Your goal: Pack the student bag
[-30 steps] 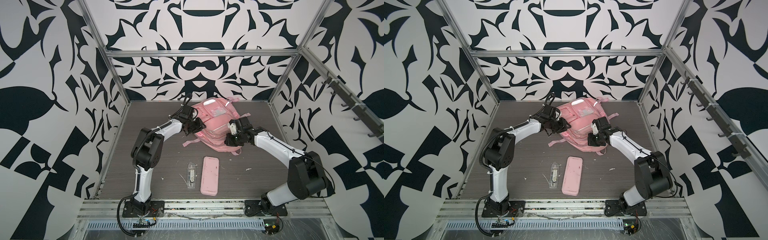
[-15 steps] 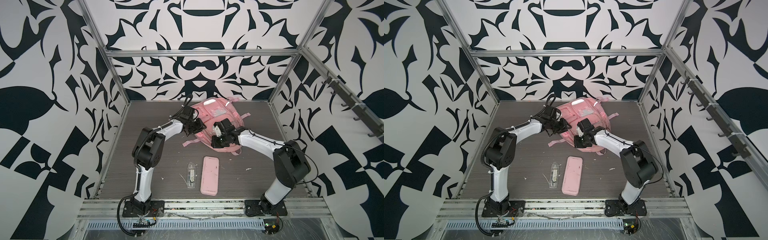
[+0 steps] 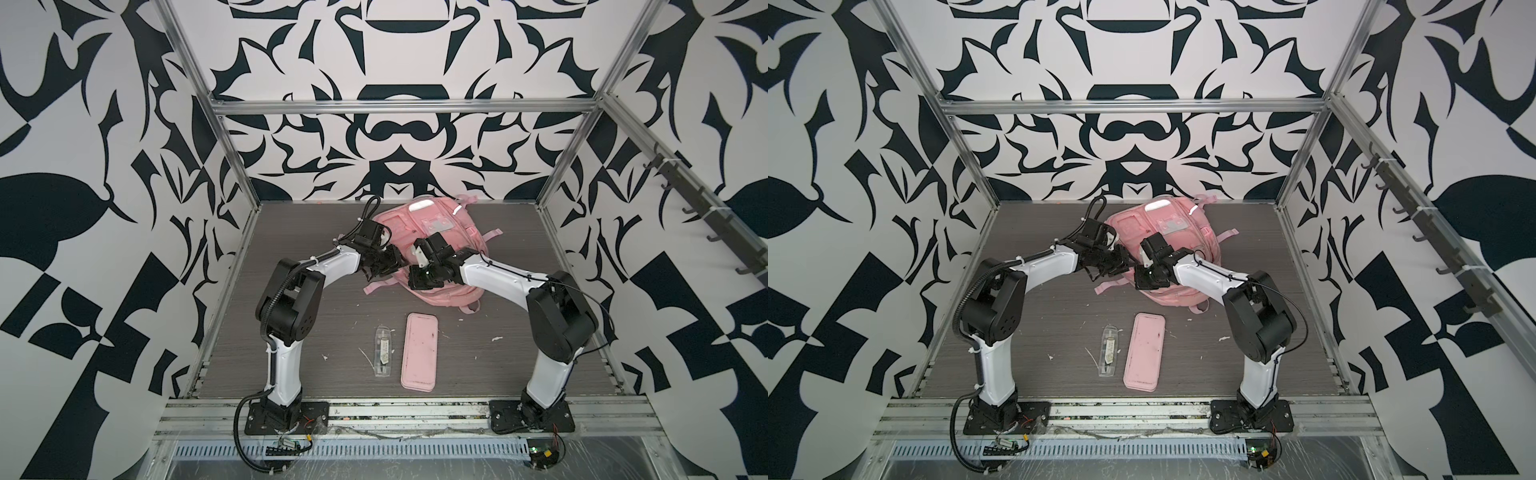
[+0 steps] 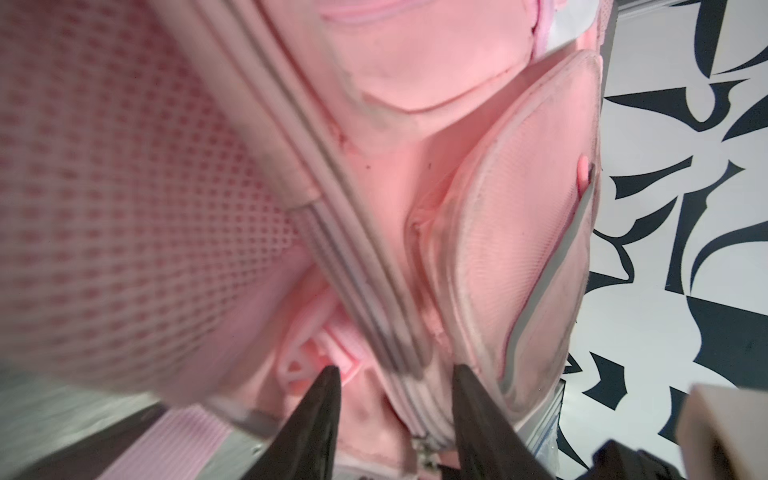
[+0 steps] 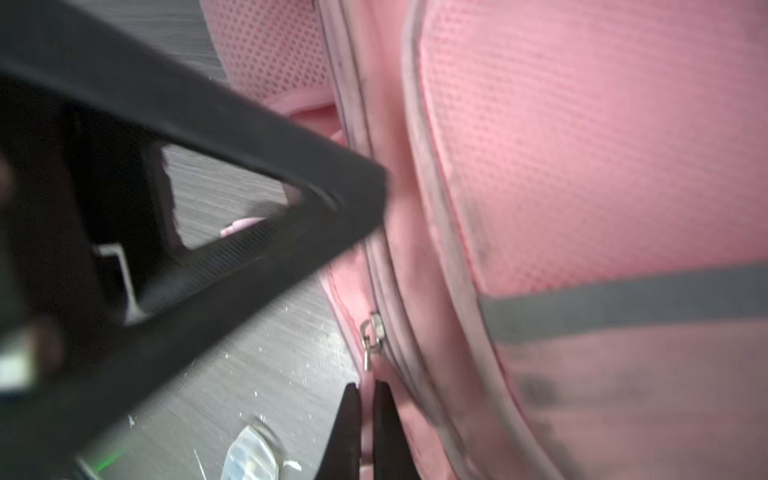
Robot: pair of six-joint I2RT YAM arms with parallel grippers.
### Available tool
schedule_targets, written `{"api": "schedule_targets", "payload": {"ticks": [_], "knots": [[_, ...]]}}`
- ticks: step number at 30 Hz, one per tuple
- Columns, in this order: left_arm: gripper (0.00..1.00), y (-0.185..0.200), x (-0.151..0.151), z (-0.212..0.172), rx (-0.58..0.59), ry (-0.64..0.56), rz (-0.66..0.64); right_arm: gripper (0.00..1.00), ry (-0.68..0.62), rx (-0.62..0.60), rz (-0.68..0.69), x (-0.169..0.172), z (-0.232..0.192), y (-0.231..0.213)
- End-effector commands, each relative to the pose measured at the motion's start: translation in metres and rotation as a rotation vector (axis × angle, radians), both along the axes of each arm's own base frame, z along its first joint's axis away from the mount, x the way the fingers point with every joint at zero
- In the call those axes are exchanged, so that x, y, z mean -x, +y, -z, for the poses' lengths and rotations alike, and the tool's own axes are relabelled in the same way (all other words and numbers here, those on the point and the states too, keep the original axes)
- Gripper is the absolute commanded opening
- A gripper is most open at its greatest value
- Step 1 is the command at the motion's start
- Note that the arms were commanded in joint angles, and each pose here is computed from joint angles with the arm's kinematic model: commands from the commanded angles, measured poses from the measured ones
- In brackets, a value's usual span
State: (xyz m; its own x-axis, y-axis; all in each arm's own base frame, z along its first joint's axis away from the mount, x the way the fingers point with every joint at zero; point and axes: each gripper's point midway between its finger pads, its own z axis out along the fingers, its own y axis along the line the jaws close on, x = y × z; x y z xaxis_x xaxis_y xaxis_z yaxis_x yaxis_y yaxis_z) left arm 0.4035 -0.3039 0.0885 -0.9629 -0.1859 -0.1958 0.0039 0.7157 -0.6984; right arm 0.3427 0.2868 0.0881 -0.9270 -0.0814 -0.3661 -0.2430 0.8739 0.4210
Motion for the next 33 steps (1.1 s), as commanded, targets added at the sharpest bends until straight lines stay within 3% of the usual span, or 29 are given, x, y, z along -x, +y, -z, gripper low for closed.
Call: {"api": "schedule_targets", "payload": {"ticks": [1,10,16,27,30,33], "knots": [[0.47,0.026,-0.010,-0.018,-0.019,-0.049,-0.029,0.00,-0.068,-0.042,0.007,0.003,-0.028,-0.008],[0.47,0.062,-0.026,-0.002,-0.088,-0.035,-0.104,0.00,-0.059,0.001,0.093,0.022,-0.024,-0.068],[0.47,0.066,-0.029,0.014,-0.117,-0.011,-0.113,0.00,-0.053,0.008,0.173,0.026,-0.025,-0.108],[0.45,0.048,-0.042,0.030,-0.048,0.020,-0.096,0.00,-0.014,-0.023,0.168,0.024,-0.020,-0.101],[0.37,0.046,-0.040,0.031,-0.037,0.022,-0.089,0.00,-0.010,-0.030,0.162,0.023,-0.019,-0.099],[0.16,0.046,-0.036,0.034,-0.031,0.030,-0.092,0.00,0.006,-0.047,0.139,0.022,-0.016,-0.090]]}}
